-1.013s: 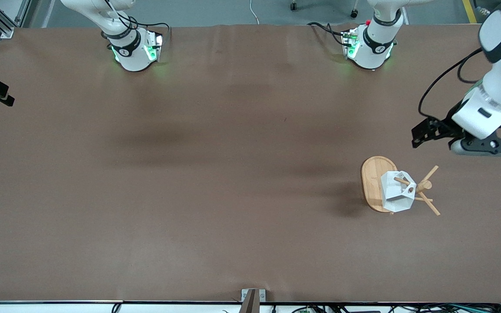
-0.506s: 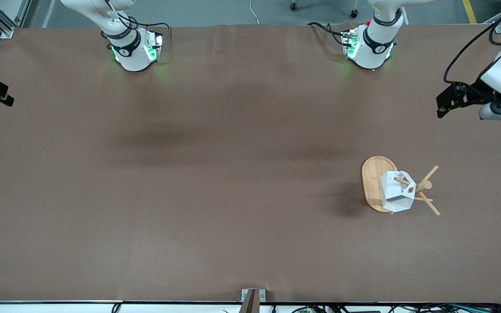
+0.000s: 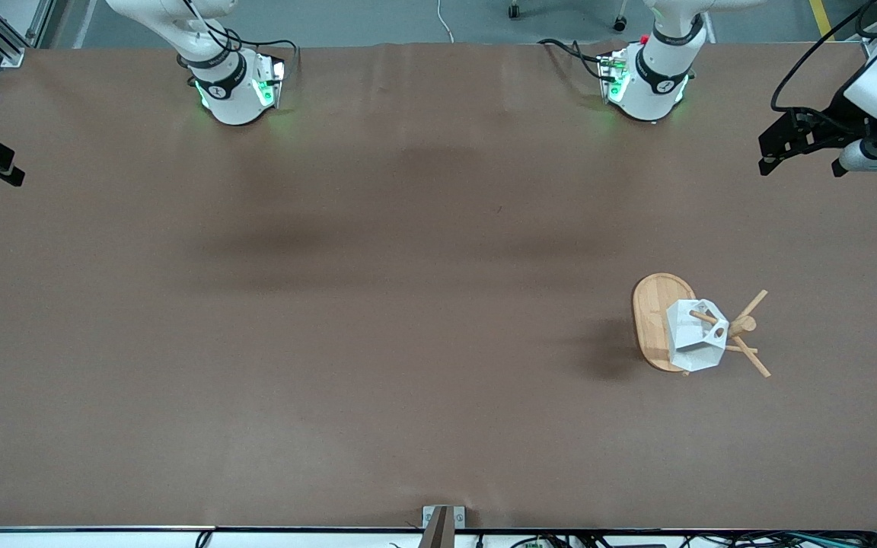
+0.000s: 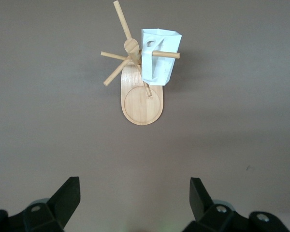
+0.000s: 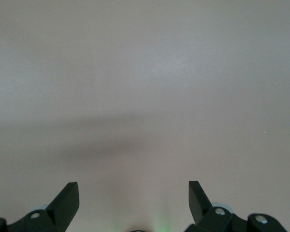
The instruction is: Hang cup on rack
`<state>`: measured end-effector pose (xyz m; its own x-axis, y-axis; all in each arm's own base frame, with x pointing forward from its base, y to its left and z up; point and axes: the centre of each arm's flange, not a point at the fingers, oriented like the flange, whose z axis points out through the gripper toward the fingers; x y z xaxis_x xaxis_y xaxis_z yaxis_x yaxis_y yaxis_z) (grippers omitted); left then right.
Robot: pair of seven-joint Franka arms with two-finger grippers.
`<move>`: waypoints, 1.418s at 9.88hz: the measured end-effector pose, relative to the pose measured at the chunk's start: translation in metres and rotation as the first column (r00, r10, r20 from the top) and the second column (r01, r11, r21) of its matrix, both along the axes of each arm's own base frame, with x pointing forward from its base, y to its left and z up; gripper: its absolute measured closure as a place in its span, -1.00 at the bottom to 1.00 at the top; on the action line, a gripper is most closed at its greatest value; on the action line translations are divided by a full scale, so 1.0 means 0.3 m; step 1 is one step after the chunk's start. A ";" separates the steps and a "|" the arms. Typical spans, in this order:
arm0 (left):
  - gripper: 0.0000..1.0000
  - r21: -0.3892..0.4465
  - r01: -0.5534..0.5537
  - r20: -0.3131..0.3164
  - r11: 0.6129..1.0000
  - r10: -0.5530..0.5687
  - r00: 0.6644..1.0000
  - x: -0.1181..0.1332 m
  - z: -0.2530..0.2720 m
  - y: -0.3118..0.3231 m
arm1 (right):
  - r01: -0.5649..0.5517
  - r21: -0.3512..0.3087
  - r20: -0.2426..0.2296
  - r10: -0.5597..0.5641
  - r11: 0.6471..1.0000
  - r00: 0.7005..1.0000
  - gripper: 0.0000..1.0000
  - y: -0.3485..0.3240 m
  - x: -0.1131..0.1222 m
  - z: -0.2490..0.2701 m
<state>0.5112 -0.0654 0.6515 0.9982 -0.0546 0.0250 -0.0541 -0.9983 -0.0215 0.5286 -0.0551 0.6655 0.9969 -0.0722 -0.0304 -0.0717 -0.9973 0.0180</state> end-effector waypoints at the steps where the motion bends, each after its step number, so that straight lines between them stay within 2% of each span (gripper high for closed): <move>1: -1.00 0.000 -0.002 -0.006 1.000 0.002 1.000 0.002 -0.010 0.003 | 0.000 0.000 0.000 0.000 1.000 1.000 -1.00 0.000 0.000 0.000; 5: -1.00 0.000 0.009 -0.022 1.000 -0.009 1.000 0.017 -0.035 0.023 | 0.000 0.000 0.000 0.000 1.000 1.000 -1.00 0.000 0.000 0.000; 14: -1.00 -0.002 0.001 -0.008 1.000 -0.001 1.000 0.018 -0.013 0.038 | 0.000 0.000 0.000 0.000 1.000 1.000 -1.00 0.000 0.000 0.000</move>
<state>0.5167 -0.0540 0.6477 0.9983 -0.0556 0.0170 -0.0552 -0.9983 -0.0196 0.5286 -0.0553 0.6655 0.9969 -0.0725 -0.0304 -0.0719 -0.9972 0.0180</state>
